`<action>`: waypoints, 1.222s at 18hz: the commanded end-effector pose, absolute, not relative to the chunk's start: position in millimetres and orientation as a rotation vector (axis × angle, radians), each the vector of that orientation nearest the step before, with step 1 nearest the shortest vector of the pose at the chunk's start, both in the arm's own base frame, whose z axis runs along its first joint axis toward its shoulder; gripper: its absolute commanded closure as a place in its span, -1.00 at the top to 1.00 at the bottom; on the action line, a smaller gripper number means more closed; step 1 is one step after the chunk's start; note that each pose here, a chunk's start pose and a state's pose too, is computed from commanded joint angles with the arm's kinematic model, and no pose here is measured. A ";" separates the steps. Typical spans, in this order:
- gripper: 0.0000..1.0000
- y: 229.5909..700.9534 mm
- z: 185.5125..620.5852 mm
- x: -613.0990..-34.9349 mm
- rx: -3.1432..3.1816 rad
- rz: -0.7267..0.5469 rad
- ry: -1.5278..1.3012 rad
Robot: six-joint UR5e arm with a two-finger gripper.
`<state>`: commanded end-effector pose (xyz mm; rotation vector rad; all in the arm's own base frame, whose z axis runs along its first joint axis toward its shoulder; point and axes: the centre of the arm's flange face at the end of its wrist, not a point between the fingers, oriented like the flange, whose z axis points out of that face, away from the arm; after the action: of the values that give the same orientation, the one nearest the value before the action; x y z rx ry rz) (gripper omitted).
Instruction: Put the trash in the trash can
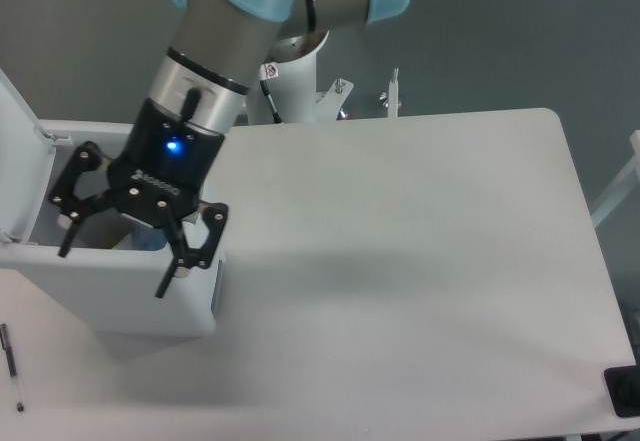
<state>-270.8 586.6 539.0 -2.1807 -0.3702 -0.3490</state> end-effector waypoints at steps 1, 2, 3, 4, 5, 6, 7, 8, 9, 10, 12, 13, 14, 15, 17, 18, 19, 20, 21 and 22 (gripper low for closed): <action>1.00 579.1 542.1 -287.0 -2.170 -0.330 -0.396; 1.00 571.1 546.1 -302.9 -2.157 -0.310 -0.419; 1.00 564.7 551.7 -315.3 -2.144 -0.291 -0.436; 1.00 558.9 554.9 -325.8 -2.136 -0.276 -0.452; 1.00 553.8 558.7 -335.8 -2.126 -0.260 -0.463; 1.00 551.8 565.0 -345.1 -2.115 -0.244 -0.468; 1.00 553.0 571.0 -351.1 -2.105 -0.231 -0.465; 1.00 553.4 572.7 -360.5 -2.099 -0.222 -0.471; 1.00 552.7 572.1 -370.2 -2.094 -0.216 -0.480; 1.00 552.8 569.4 -376.5 -2.094 -0.214 -0.488; 1.00 543.8 549.3 -402.1 -2.105 -0.217 -0.545; 1.00 536.7 538.0 -417.7 -2.111 -0.217 -0.579; 1.00 532.1 519.8 -434.3 -2.122 -0.227 -0.619; 1.00 523.8 502.1 -452.9 -2.131 -0.231 -0.656; 1.00 502.5 482.1 -493.3 -2.140 -0.199 -0.686; 1.00 497.0 478.3 -500.9 -2.148 -0.186 -0.680; 1.00 492.2 472.0 -507.2 -2.160 -0.185 -0.680; 1.00 490.2 466.3 -512.5 -2.178 -0.182 -0.665; 1.00 488.9 462.3 -514.9 -2.199 -0.177 -0.640; 1.00 488.7 456.1 -517.4 -2.226 -0.180 -0.616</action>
<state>-517.4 488.7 456.1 -2.2256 -0.6163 -0.1795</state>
